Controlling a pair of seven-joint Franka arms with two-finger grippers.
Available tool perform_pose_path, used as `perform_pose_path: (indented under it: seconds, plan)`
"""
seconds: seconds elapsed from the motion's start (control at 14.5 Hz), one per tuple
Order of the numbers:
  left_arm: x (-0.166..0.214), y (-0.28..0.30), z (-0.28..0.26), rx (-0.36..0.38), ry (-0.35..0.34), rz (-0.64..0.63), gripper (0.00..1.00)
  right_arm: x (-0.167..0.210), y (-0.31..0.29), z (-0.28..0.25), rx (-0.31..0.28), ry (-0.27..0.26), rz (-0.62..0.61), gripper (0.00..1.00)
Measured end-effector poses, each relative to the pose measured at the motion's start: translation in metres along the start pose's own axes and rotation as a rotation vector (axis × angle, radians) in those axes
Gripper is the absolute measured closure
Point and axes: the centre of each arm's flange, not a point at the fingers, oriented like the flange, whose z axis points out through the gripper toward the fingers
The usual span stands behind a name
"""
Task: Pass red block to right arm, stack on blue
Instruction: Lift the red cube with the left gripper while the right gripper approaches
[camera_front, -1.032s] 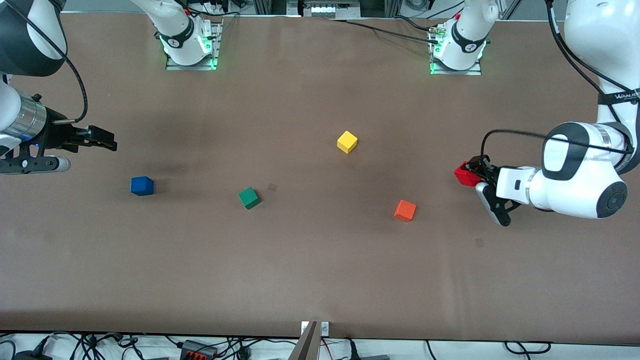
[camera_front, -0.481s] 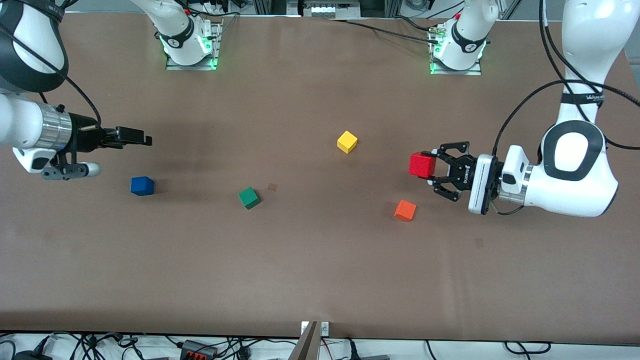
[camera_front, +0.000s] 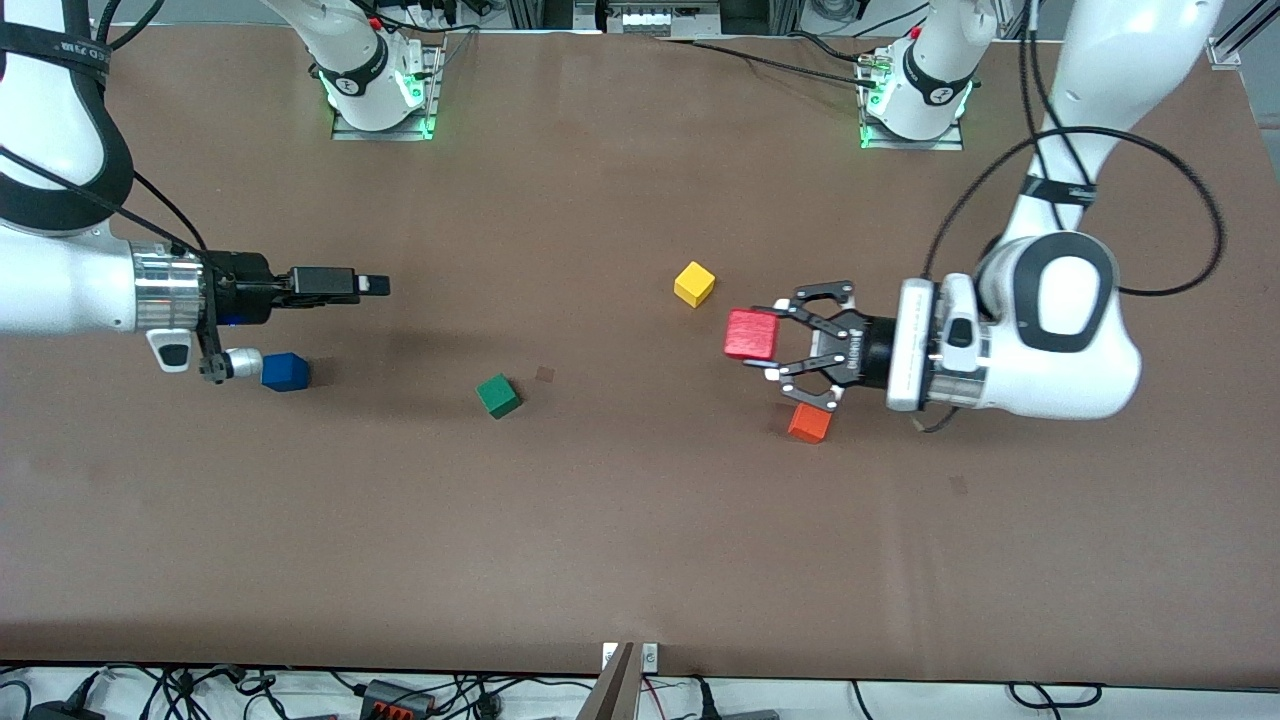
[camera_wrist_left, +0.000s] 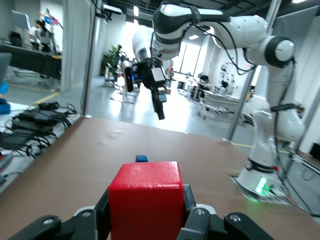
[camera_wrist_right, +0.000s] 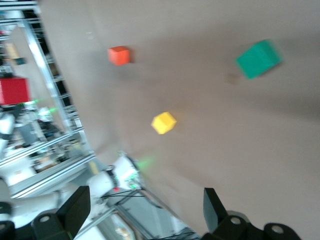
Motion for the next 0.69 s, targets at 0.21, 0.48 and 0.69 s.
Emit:
perform_pose_path:
  seconds: [0.21, 0.48, 0.69]
  plan:
    - [0.006, 0.004, 0.055, 0.119, 0.104, 0.036, 0.44, 0.012, -0.014, 0.029, 0.132, -0.022, 0.008, 0.0]
    - [0.001, 0.022, 0.115, 0.142, 0.212, 0.064, 0.44, 0.027, -0.028, 0.07, 0.301, -0.048, -0.007, 0.0]
    - [-0.011, 0.034, 0.155, 0.185, 0.249, 0.09, 0.44, 0.038, -0.034, 0.082, 0.458, -0.052, 0.025, 0.0]
